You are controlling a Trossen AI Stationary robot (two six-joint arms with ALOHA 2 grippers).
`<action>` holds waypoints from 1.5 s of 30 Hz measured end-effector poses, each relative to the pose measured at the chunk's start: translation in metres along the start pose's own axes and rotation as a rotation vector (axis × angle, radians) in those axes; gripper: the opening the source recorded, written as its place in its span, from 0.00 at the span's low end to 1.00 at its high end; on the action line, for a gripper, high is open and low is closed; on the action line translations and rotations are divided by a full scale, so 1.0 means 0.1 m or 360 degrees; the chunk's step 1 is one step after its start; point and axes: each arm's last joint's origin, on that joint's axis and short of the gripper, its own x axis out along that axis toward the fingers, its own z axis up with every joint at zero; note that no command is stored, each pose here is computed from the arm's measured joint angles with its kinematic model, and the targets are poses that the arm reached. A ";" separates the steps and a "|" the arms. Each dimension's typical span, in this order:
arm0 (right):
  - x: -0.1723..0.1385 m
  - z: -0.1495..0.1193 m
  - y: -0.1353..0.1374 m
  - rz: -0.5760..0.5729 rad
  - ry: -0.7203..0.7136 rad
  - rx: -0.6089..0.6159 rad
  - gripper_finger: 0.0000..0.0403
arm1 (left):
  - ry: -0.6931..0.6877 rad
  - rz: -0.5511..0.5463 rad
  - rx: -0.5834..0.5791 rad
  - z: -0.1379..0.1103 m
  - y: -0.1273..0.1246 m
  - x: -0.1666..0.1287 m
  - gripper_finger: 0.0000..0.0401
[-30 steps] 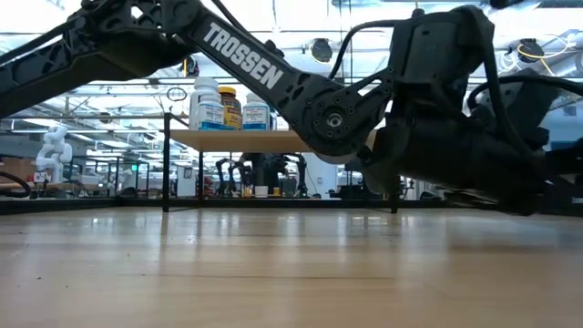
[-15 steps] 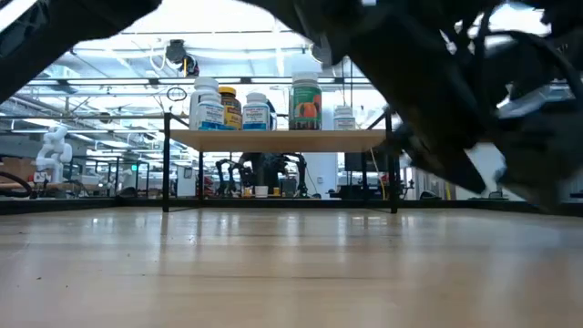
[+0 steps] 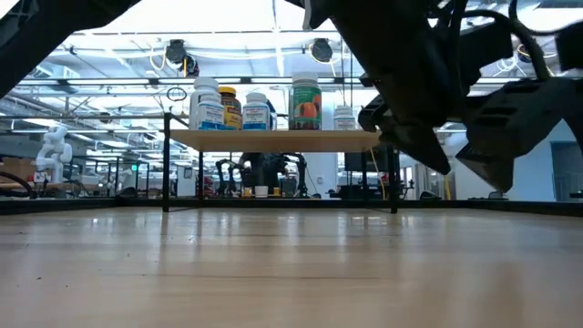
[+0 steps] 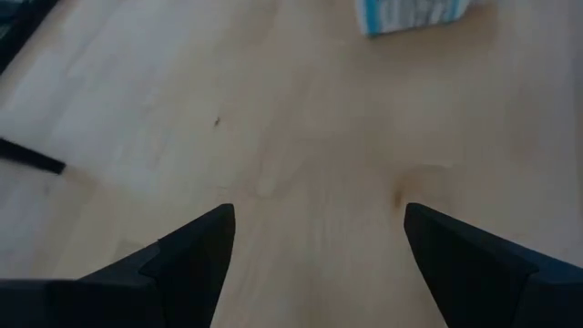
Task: Pick and place medicine bottles onto shelf by color
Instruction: Put the white blue medicine bottle on the shelf
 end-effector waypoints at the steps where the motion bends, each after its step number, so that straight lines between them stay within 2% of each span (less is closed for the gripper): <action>1: -0.05 0.03 0.00 -0.0010 0.0031 -0.0058 0.58 | 0.0011 0.0004 -0.0005 -0.01 0.01 0.00 0.81; 7: -0.36 0.14 0.03 -0.0026 0.0138 -0.0408 0.58 | 0.0042 0.0009 -0.0022 -0.03 0.00 -0.01 0.81; 10: -0.38 0.09 0.06 -0.0065 0.0214 -0.0536 0.58 | 0.0064 0.0013 -0.0042 -0.05 -0.01 -0.01 0.81; 11: -0.35 0.08 0.06 -0.0129 0.0216 -0.0471 0.58 | 0.0074 0.0016 -0.0051 -0.06 -0.01 -0.02 0.81; 13: -0.29 0.05 0.04 -0.0230 0.0211 -0.0187 0.58 | 0.0097 0.0022 -0.0069 -0.07 -0.01 -0.02 0.81; 16: -0.24 0.00 0.00 -0.0259 0.0270 0.0296 0.58 | 0.0115 0.0026 -0.0100 -0.09 -0.02 -0.03 0.81; 18: -0.23 -0.03 0.00 -0.0246 0.0320 0.0543 0.58 | 0.0118 0.0025 -0.0111 -0.09 -0.02 -0.03 0.81; 20: -0.21 -0.05 0.00 -0.0228 0.0352 0.0728 0.58 | 0.0118 0.0019 -0.0116 -0.10 -0.03 -0.03 0.81; 23: -0.18 -0.03 0.02 -0.0173 0.0332 0.0853 0.58 | 0.0120 0.0009 -0.0146 -0.10 -0.04 -0.04 0.81; 28: -0.02 -0.03 0.04 -0.0127 0.0262 0.0943 0.58 | 0.0115 -0.0002 -0.0154 -0.10 -0.07 -0.06 0.81; 34: 0.34 -0.17 0.02 -0.0115 0.0254 0.0961 0.58 | 0.0107 -0.0027 -0.0129 -0.12 -0.17 -0.13 0.81; 37: 0.47 -0.22 0.03 -0.0036 0.0268 0.0956 0.57 | 0.0103 -0.0045 -0.0112 -0.14 -0.23 -0.17 0.81; 43: 0.46 -0.21 0.15 -0.0014 0.0195 0.0756 0.39 | 0.0115 -0.0063 -0.0078 -0.14 -0.27 -0.27 0.81; 45: 0.42 -0.19 0.20 -0.0010 0.0159 0.0641 0.37 | 0.0098 -0.0071 -0.0100 -0.07 -0.24 -0.35 0.81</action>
